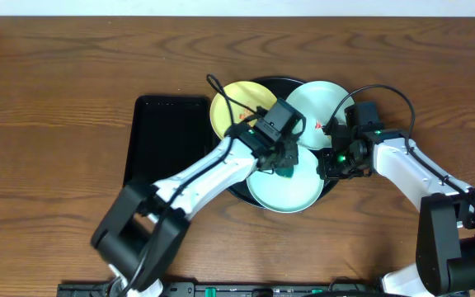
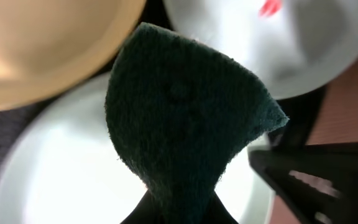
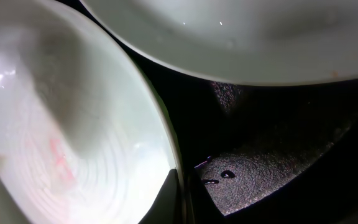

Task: Clean dirty plates on tray and stack at the side
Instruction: 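Scrub the front pale green plate with the sponge in the left gripper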

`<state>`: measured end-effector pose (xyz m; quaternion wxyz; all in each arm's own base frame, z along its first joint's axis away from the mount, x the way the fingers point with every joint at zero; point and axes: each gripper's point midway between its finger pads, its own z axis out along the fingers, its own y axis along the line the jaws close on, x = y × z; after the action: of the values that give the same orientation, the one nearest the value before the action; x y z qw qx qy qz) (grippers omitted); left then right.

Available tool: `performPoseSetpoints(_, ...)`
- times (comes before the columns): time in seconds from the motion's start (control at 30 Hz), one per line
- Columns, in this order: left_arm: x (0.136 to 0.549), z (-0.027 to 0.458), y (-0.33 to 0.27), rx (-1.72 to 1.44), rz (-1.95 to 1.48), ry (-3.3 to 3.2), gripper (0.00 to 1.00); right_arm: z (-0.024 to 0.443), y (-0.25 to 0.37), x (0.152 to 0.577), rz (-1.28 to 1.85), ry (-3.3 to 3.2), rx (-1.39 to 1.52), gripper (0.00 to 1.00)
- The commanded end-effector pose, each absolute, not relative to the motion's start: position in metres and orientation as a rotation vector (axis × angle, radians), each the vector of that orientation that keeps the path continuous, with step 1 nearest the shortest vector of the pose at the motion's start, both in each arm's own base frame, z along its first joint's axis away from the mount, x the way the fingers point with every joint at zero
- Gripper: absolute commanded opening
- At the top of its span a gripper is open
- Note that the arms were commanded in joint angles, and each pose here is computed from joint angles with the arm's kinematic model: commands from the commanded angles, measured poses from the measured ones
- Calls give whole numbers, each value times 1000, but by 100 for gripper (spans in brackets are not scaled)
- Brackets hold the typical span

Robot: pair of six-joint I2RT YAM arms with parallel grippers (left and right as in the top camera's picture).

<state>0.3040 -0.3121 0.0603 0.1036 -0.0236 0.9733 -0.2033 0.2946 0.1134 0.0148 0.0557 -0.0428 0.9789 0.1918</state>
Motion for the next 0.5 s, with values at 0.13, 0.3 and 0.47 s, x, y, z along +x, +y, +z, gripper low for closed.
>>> performPoseSetpoints(0.13, 273, 21, -334, -66, -620, 3013, 8, 17, 116, 299, 594, 2964, -127, 1)
performPoseSetpoints(0.3, 270, 5, -297, -121, -364, 3061, 7, 17, 115, 297, 594, 2970, -126, 1)
performPoseSetpoints(0.47, 272, -1, -247, -230, -110, 3097, 7, 17, 115, 297, 593, 2970, -126, 1)
